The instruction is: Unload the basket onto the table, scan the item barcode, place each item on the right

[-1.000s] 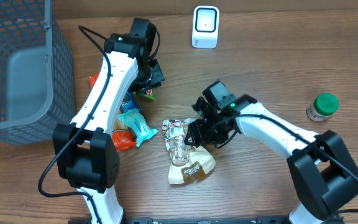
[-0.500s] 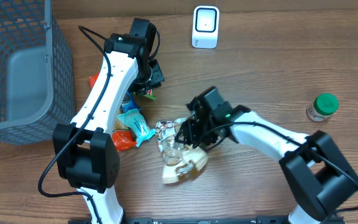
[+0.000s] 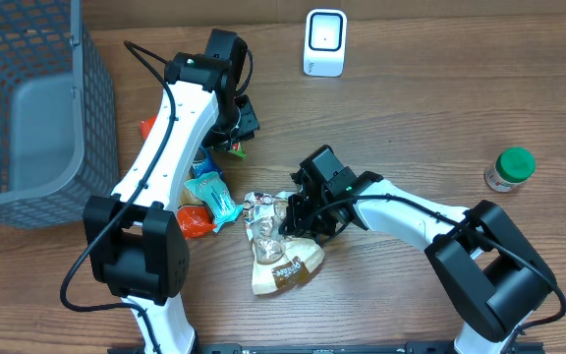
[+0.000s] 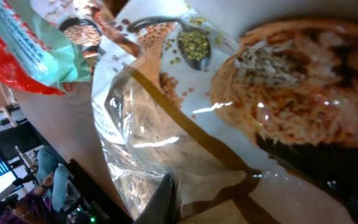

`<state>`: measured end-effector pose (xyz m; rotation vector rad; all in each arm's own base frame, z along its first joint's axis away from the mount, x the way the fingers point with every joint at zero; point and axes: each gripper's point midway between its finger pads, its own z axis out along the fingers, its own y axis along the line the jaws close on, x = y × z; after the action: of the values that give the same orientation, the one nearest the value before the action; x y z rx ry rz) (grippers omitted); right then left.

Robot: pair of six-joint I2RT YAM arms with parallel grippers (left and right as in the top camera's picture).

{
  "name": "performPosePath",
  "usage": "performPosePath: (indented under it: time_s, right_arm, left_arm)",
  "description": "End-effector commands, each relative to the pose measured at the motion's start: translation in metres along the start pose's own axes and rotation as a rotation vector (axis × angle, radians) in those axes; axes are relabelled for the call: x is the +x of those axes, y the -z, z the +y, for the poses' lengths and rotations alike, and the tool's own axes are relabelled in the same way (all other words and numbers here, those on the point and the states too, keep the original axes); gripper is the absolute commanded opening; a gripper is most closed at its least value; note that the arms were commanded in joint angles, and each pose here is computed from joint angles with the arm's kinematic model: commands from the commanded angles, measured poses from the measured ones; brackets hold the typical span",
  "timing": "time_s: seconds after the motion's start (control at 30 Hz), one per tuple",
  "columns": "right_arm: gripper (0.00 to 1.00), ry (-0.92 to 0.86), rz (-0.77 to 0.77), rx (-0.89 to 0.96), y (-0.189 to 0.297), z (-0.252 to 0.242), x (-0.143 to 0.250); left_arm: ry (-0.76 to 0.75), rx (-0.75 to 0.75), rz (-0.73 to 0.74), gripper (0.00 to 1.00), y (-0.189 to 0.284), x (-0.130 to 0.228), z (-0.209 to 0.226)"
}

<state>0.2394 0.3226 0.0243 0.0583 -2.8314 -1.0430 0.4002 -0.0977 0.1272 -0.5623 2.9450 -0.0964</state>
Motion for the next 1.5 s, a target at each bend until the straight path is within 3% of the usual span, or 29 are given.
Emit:
performPosePath:
  time_s: [0.0, 0.13, 0.4, 0.53, 0.73, 0.97, 1.07, 1.23, 1.3, 1.47]
  right_arm:
    - [0.04, 0.027, -0.078, 0.086, 0.015, -0.004, -0.013]
    - [0.04, 0.07, -0.208, 0.311, 0.054, -0.02, -0.027]
    - [0.04, 0.111, -0.61, 0.967, 0.181, -0.08, -0.055]
    - [0.04, 0.191, -0.686, 1.14, 0.21, -0.084, -0.063]
    - [0.04, 0.345, -0.761, 1.224, 0.218, -0.062, -0.076]
    - [0.04, 0.486, -0.726, 1.251, 0.195, -0.053, -0.093]
    - [0.04, 0.494, -0.698, 1.359, 0.191, -0.067, -0.096]
    - [0.04, 0.526, -0.79, 1.54, 0.212, -0.057, -0.095]
    - [0.04, 0.57, -0.749, 1.5, 0.199, -0.053, -0.093]
    - [0.06, 0.649, -0.55, 1.205, 0.132, -0.046, -0.075]
  left_arm:
    - [-0.016, 0.016, -0.028, 0.3, 0.012, -0.003, 0.0]
    - [-0.016, 0.017, -0.029, 0.3, 0.012, -0.004, 0.0]
    - [-0.016, 0.017, -0.03, 0.3, 0.012, -0.004, -0.001]
    - [-0.016, 0.017, -0.03, 0.3, 0.012, -0.004, -0.001]
    - [-0.016, 0.019, -0.033, 0.3, 0.012, -0.005, -0.001]
    - [-0.016, 0.021, -0.036, 0.3, 0.012, -0.005, -0.002]
    - [-0.016, 0.02, -0.036, 0.3, 0.012, -0.005, -0.001]
    - [-0.015, 0.018, -0.044, 0.31, 0.012, -0.007, -0.001]
    - [-0.015, 0.02, -0.049, 0.32, 0.012, -0.008, -0.001]
    - [-0.017, 0.025, -0.054, 0.33, 0.012, -0.01, -0.003]
